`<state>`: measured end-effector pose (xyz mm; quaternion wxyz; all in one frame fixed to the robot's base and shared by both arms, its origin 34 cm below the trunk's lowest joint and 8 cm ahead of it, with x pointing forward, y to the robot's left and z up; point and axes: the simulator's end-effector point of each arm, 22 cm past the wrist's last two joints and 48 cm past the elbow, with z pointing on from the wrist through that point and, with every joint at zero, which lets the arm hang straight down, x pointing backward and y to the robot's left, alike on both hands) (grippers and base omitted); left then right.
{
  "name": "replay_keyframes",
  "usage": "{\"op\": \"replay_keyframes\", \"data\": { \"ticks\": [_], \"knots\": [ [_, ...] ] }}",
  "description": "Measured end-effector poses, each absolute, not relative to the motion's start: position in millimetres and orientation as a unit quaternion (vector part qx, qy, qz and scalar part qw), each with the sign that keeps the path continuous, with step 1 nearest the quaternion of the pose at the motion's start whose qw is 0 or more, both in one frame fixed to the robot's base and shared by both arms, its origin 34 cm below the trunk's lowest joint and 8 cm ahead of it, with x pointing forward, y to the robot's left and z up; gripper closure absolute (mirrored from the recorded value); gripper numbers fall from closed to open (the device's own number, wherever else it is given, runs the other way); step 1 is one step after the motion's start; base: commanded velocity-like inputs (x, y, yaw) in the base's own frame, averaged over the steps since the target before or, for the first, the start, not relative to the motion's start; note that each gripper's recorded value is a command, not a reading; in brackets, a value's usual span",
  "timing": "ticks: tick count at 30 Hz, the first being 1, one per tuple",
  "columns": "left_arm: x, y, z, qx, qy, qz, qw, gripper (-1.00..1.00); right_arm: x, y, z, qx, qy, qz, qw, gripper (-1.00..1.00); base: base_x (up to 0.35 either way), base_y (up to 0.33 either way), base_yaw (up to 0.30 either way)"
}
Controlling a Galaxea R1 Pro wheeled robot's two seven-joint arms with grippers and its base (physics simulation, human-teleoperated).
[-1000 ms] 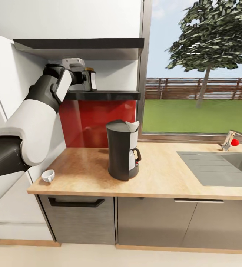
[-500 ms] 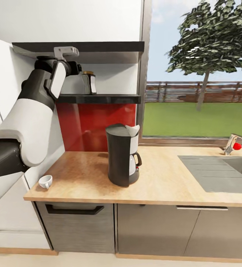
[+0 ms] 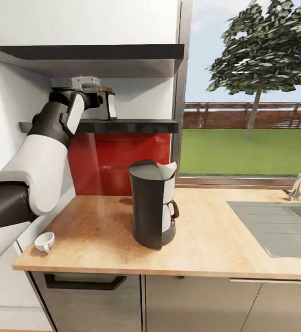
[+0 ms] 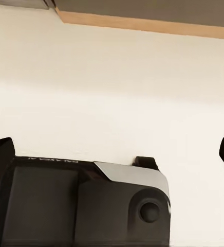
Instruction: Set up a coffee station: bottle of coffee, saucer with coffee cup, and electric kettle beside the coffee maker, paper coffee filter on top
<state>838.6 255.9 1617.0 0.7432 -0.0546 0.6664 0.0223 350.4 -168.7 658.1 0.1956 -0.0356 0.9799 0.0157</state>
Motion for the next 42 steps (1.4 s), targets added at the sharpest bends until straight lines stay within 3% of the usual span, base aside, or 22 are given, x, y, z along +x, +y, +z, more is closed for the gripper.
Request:
{"op": "replay_keyframes", "data": {
  "ticks": [14, 24, 37, 40, 42],
  "knots": [
    [848, 254, 1580, -0.051, 0.691, 0.025, 0.721, -1.0, 356, -210, 657, -0.035, 0.979, -0.013, 0.2, -1.0, 0.0, 0.0, 0.0],
    [848, 254, 1578, -0.051, 0.693, 0.023, 0.719, -1.0, 312, -251, 643, -0.036, 0.984, -0.037, 0.169, -1.0, 0.0, 0.0, 0.0],
    [849, 258, 1573, -0.054, 0.699, 0.021, 0.713, -1.0, 255, -259, 631, -0.032, 0.99, -0.039, 0.133, -1.0, 0.0, 0.0, 0.0],
    [848, 257, 1575, -0.053, 0.697, 0.023, 0.715, -1.0, 71, -259, 620, -0.034, 0.999, -0.035, 0.016, -1.0, 0.003, 0.0, 0.0],
    [848, 257, 1576, -0.052, 0.696, 0.024, 0.715, -1.0, 105, -259, 618, -0.034, 0.998, -0.036, 0.038, -1.0, 0.121, 0.0, 0.0]
  ]
}}
